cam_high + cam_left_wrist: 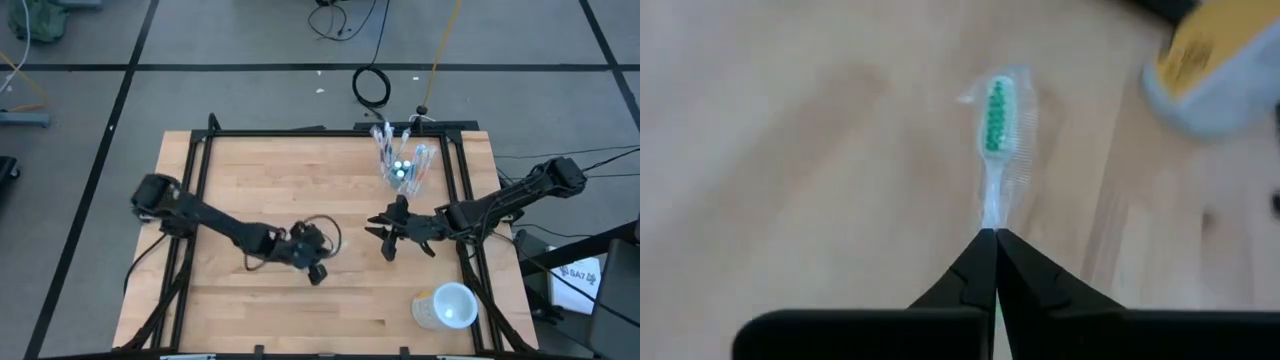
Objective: Pick & Place toothbrushing station
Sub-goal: Put the green toothbrush into the transparent organizer
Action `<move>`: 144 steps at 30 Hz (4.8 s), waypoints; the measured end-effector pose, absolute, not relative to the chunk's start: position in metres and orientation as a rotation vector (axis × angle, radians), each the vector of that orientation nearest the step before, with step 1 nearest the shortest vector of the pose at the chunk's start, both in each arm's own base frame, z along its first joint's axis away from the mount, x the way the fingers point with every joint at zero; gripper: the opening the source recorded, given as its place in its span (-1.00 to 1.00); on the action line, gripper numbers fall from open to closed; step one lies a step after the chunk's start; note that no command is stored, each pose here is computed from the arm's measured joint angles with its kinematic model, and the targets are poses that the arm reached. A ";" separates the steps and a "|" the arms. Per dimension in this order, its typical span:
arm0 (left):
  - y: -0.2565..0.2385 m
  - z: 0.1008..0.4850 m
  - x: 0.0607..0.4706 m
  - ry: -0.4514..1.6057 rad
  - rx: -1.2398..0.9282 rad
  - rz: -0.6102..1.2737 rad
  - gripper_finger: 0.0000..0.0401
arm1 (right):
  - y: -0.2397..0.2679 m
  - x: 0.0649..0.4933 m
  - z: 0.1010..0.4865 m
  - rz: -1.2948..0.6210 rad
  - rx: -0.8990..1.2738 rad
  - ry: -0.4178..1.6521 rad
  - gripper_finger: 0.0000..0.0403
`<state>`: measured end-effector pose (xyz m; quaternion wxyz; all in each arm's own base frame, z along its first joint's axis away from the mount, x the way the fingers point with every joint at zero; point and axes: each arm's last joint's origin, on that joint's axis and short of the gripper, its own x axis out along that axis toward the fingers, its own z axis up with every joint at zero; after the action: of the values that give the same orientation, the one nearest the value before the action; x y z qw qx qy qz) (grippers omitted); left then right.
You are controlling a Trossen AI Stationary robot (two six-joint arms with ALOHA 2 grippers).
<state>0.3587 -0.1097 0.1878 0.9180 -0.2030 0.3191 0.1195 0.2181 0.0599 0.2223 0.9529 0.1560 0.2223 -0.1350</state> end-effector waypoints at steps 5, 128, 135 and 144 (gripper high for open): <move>-0.101 0.245 0.342 0.468 -0.332 0.287 -0.98 | 0.061 0.221 0.228 -0.227 0.212 0.406 -0.42; -0.108 0.267 0.351 0.258 -0.104 0.182 -0.07 | 0.025 0.144 0.270 -0.956 -0.006 0.027 -0.93; -0.103 0.267 0.353 0.256 -0.110 0.198 -0.07 | 0.010 0.127 0.255 -1.157 0.041 -0.018 -0.96; -0.092 0.267 0.356 0.247 -0.184 0.237 -0.07 | -0.006 0.120 0.228 -1.223 0.097 -0.054 -0.95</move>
<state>0.3557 -0.0920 0.2673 0.9812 -0.0914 0.1227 0.1178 0.1200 -0.0058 0.2284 0.8174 0.0454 -0.0255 -0.5737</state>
